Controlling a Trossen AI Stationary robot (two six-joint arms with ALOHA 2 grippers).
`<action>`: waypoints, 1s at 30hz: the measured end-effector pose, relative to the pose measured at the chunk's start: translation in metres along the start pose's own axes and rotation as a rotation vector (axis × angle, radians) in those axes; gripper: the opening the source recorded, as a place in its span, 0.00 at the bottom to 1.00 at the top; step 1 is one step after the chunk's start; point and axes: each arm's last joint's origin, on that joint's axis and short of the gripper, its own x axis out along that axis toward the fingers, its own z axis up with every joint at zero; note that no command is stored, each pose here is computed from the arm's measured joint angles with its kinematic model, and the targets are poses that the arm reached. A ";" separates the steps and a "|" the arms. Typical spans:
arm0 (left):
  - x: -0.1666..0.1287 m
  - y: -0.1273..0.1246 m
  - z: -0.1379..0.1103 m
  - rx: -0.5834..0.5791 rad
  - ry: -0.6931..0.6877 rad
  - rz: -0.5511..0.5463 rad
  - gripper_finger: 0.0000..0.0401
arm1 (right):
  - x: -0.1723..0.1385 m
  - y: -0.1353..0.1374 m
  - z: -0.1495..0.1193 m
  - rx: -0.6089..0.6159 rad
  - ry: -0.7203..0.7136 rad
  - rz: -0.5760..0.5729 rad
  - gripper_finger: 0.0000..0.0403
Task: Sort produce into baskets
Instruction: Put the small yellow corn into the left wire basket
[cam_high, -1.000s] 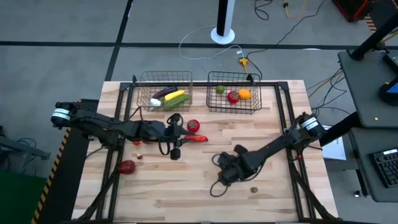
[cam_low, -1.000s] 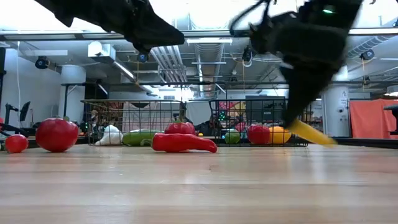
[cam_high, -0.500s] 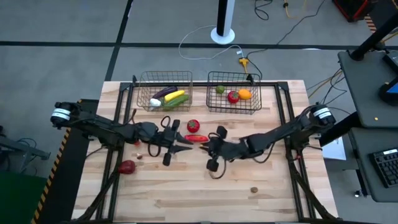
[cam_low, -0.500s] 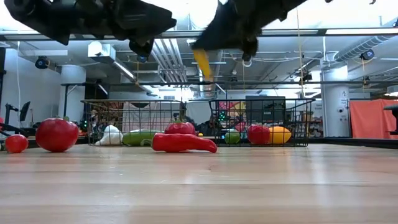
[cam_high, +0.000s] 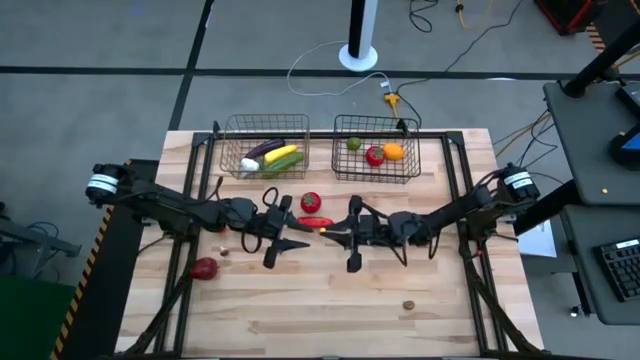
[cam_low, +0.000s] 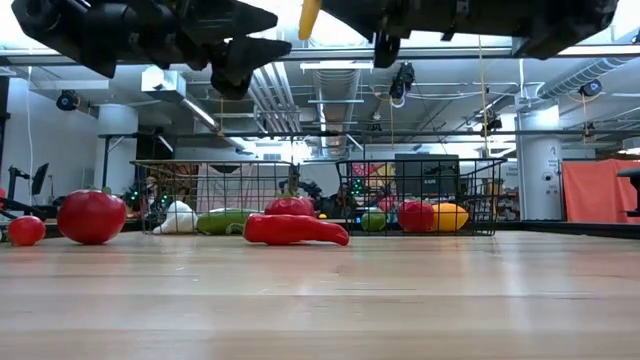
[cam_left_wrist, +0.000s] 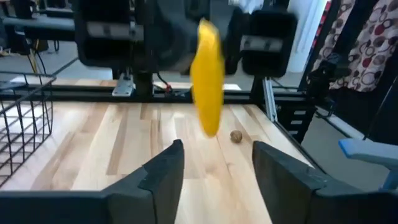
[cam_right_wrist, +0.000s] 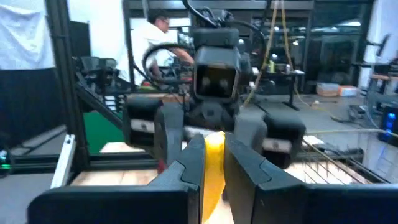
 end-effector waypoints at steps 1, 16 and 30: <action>0.003 0.000 0.000 -0.001 0.006 0.001 0.45 | 0.002 -0.001 0.001 0.001 -0.007 0.006 0.08; 0.031 0.002 0.007 0.016 0.003 0.000 0.47 | 0.005 0.000 -0.002 -0.056 0.019 0.011 0.08; 0.030 0.001 0.006 0.022 0.012 0.002 0.03 | 0.005 0.000 -0.002 -0.038 0.015 0.008 0.20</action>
